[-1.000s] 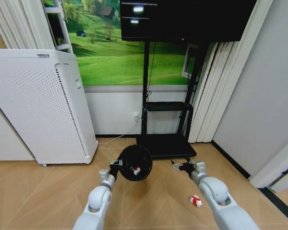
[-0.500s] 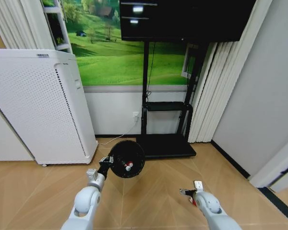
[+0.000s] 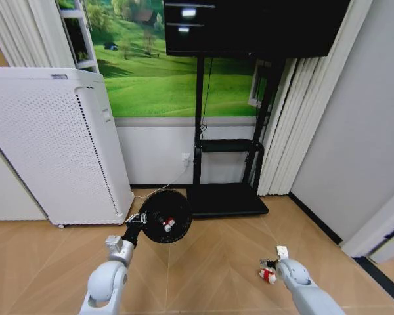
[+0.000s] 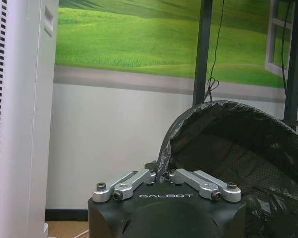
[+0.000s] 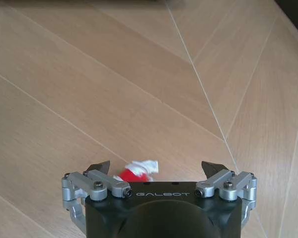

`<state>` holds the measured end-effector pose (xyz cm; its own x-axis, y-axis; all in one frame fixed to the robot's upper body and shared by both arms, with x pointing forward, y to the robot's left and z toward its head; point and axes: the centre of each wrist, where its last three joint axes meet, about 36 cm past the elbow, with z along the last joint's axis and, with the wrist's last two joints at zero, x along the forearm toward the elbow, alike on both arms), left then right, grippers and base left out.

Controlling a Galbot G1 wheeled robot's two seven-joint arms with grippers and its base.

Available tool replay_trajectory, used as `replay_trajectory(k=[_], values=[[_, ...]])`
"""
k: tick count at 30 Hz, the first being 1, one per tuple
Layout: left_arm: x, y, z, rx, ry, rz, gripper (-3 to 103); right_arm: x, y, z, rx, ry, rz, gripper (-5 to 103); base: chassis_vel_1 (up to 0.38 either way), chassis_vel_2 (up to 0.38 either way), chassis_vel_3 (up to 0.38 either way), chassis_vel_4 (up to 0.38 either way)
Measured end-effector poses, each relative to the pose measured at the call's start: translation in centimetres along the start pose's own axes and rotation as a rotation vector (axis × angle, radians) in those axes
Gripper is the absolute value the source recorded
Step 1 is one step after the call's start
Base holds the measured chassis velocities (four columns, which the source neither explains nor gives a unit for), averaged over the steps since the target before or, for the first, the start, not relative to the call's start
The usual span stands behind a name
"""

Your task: Pick up the trash bin and place the garbage on the floor into it.

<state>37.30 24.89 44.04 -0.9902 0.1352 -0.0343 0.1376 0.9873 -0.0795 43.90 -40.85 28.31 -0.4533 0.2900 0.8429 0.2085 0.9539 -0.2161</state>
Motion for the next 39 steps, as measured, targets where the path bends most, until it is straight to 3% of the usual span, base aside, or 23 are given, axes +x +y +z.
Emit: replay_trajectory(k=[18, 39], values=[[-1.0, -1.3, 0.6, 0.005, 0.01, 0.039, 3, -3.9, -1.0, 2.2, -0.007, 0.111, 0.061, 100, 0.0, 0.0, 0.0, 0.0], [-1.4, -1.7, 0.9, 0.007, 0.019, 0.05, 3, -3.7, 0.3, 2.3, -0.005, 0.105, -0.006, 100, 0.0, 0.0, 0.0, 0.0]])
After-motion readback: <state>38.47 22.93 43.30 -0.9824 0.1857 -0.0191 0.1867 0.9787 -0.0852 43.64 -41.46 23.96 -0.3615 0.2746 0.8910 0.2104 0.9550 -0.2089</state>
